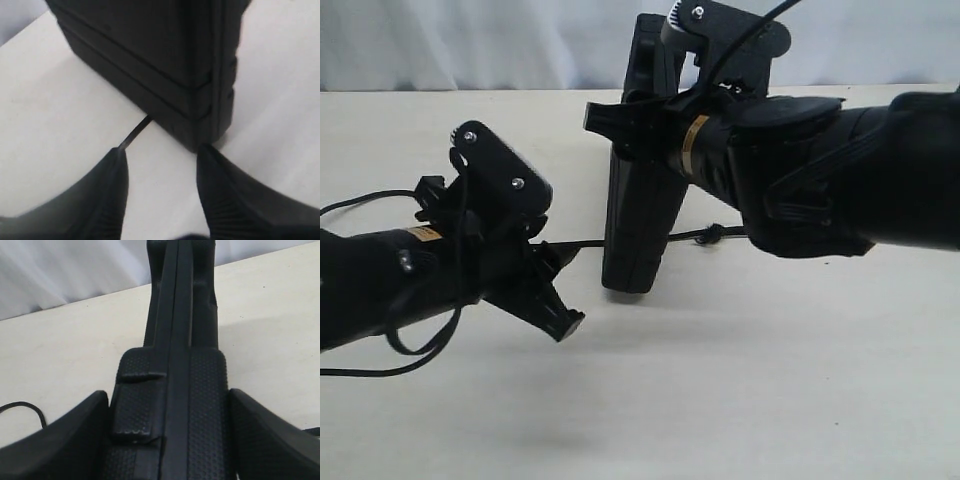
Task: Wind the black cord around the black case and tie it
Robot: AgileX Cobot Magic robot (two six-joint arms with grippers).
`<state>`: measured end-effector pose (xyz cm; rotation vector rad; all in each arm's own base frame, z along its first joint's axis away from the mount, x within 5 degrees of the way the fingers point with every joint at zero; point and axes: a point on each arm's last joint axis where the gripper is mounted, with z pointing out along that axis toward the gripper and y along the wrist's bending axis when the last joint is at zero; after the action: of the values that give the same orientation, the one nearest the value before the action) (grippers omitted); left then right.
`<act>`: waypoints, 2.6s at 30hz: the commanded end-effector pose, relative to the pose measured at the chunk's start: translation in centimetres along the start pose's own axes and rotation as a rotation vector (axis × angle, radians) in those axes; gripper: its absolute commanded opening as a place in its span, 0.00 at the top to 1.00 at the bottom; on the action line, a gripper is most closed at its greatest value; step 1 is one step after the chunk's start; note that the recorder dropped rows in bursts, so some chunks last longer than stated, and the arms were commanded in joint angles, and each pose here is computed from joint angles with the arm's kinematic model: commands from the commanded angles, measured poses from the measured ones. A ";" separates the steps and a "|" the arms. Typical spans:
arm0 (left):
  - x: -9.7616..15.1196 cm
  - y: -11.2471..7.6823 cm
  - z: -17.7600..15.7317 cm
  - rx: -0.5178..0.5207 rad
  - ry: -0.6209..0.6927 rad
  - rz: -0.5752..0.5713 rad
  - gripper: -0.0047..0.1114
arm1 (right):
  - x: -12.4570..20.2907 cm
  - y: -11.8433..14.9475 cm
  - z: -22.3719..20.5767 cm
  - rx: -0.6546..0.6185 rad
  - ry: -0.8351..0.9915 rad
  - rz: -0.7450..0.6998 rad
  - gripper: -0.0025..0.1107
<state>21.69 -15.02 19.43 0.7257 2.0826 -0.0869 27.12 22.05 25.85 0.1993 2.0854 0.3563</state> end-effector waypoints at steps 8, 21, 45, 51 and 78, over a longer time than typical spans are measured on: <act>1.5 -0.2 2.0 -0.063 0.065 -0.080 0.59 | -0.8 0.4 -0.3 -0.032 -0.018 0.009 0.94; 1.4 -0.6 2.2 -0.011 0.044 -0.015 0.27 | -0.6 0.4 -0.3 -0.022 0.002 0.048 0.94; 2.5 -3.7 8.3 0.085 -0.390 0.116 0.28 | 0.0 0.1 -0.3 0.010 0.069 0.175 0.94; 1.9 -3.3 9.7 0.036 -0.377 0.043 0.28 | 0.1 0.3 -0.3 -0.013 0.082 0.178 0.94; 0.7 -1.9 12.3 0.012 -0.293 -0.003 0.96 | 0.3 -0.1 -0.4 0.043 0.110 0.260 0.57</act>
<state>29.20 -20.36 11.69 0.6931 1.7611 -0.1865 26.86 21.51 25.47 0.4918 2.1702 0.4279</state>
